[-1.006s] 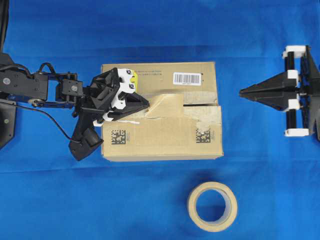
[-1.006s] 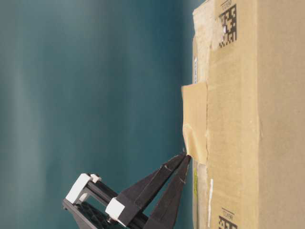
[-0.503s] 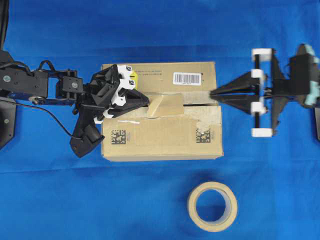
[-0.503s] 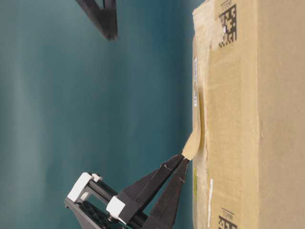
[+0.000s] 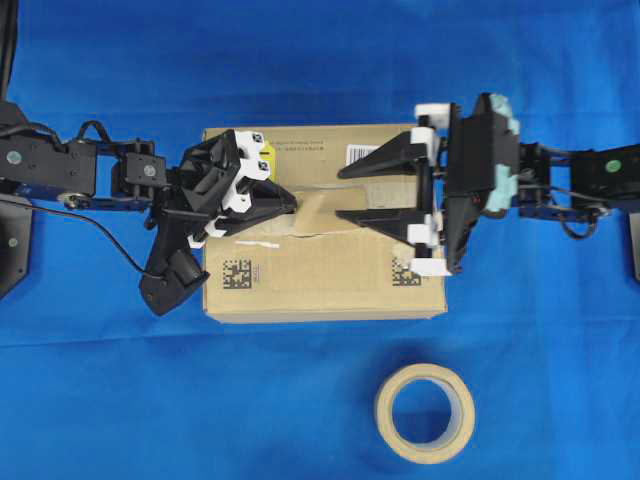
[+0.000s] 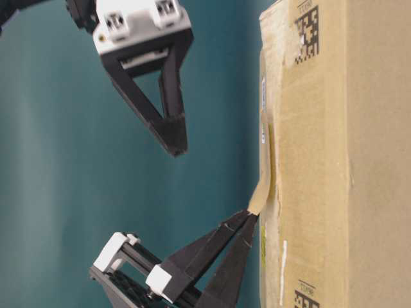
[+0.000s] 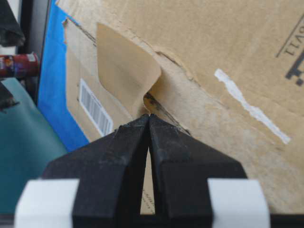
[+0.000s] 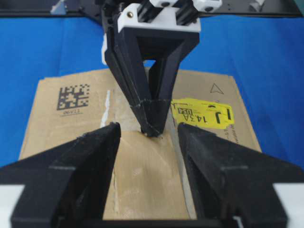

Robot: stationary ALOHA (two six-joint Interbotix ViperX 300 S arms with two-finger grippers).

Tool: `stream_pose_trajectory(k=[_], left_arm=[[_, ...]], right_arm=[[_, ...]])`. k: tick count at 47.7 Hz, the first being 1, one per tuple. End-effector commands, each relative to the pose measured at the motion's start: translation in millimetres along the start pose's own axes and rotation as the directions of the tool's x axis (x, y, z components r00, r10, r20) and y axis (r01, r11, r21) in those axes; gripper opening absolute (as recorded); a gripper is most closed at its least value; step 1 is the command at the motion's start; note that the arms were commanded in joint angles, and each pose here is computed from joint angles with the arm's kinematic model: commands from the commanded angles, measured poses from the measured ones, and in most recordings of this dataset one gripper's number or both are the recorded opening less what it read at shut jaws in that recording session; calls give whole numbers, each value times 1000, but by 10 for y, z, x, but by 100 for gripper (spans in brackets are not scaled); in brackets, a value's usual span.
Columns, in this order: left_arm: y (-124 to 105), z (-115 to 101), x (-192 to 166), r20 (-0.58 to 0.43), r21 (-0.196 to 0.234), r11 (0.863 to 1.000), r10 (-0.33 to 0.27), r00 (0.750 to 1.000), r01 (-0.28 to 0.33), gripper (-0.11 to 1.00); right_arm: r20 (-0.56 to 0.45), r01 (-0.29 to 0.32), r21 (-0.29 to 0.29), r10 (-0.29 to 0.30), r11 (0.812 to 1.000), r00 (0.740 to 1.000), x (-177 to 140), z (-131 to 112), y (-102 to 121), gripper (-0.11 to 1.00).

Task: Apply tape along the seams of the closed cardboard box to seal it securely.
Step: 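Bring the right gripper in and press the strip onto the seam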

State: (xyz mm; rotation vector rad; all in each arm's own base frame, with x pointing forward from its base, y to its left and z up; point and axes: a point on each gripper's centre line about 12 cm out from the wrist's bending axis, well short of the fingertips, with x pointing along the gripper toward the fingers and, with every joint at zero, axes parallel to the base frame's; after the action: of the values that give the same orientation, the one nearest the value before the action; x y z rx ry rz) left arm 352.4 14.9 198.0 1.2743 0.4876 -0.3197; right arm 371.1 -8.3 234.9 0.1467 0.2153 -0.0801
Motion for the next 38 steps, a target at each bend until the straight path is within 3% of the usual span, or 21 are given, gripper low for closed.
stream_pose_trajectory(k=[1, 38], left_arm=[[79, 20, -8, 4, -2, 1000, 16, 1000, -16, 1], [113, 24, 26, 3, 13, 1000, 14, 1000, -14, 0]], right_arm=[[29, -2, 7, 2, 1000, 1000, 57, 103, 16, 58], [-142, 46, 49, -39, 998, 989, 301, -363, -70, 58]])
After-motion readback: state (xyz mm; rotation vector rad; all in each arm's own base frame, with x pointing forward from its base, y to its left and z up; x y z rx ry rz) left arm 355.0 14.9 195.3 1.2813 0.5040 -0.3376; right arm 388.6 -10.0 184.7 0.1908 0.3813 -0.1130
